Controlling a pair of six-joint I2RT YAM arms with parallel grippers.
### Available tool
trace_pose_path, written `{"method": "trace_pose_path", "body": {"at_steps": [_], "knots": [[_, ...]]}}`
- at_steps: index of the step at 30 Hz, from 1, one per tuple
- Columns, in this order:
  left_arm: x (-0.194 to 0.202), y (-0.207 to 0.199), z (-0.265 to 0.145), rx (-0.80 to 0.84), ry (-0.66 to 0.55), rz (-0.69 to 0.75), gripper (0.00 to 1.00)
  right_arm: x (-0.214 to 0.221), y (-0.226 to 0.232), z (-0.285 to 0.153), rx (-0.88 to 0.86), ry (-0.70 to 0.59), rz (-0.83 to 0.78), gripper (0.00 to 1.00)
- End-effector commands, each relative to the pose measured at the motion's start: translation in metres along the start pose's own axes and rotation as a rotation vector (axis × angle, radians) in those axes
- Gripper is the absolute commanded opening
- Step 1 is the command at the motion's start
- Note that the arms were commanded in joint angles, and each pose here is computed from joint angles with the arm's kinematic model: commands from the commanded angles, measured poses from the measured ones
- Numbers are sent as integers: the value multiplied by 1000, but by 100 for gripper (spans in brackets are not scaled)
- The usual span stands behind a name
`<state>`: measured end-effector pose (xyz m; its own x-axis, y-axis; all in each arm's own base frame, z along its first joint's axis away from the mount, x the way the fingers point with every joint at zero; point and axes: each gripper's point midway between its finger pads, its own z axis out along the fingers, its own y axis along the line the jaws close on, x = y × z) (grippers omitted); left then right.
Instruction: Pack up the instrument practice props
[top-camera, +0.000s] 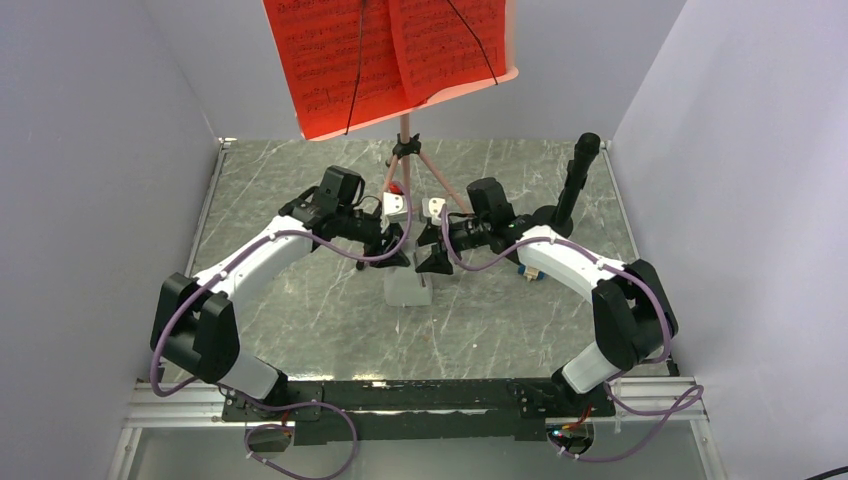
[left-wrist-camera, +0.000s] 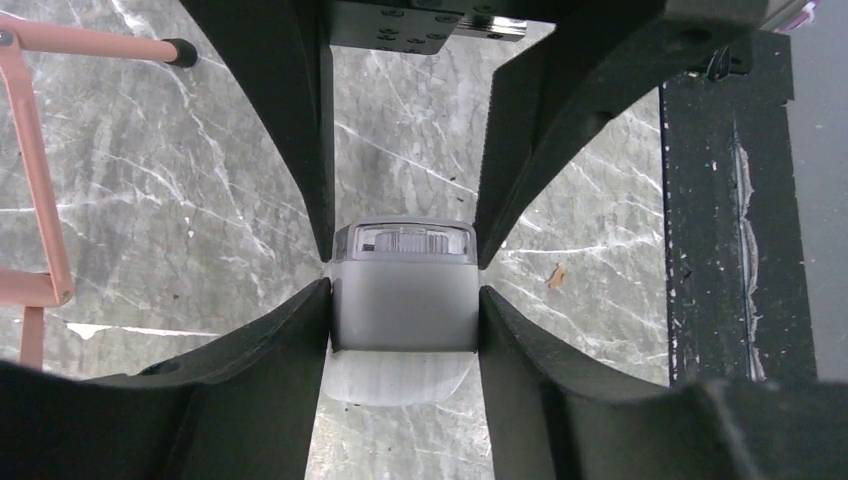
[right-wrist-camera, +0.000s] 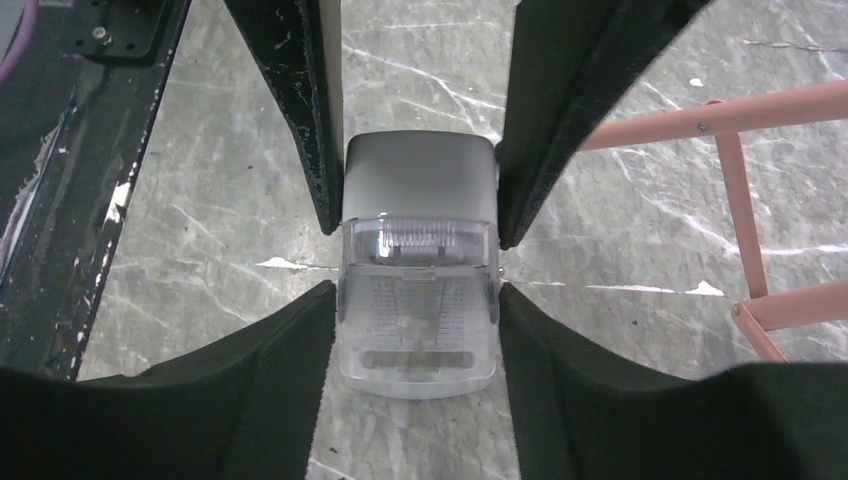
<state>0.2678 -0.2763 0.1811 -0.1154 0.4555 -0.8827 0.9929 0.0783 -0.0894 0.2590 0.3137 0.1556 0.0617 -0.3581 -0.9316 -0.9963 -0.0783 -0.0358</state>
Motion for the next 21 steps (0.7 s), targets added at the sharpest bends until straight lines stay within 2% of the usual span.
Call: {"method": "trace_pose_path", "body": {"at_steps": [1, 2, 3, 7, 12, 16, 21], "knots": [[16, 12, -12, -80, 84, 31, 61, 7, 13, 7, -55, 48, 26, 77], [14, 12, -15, -85, 85, 35, 67, 6, 13, 6, -52, 49, 24, 92], [12, 11, -19, -91, 85, 38, 72, 4, 13, 5, -50, 48, 20, 99], [3, 11, -30, -137, 69, 63, 94, 0, 10, 3, -36, 47, 30, 100], [4, 5, -48, -183, 85, 82, 99, -9, 5, -8, -2, 58, 33, 100], [13, -2, -62, -225, 109, 89, 99, -14, 3, -20, 15, 83, 14, 100], [33, 2, -66, -327, 122, -5, 99, -17, -3, -39, 17, 176, -115, 100]]}}
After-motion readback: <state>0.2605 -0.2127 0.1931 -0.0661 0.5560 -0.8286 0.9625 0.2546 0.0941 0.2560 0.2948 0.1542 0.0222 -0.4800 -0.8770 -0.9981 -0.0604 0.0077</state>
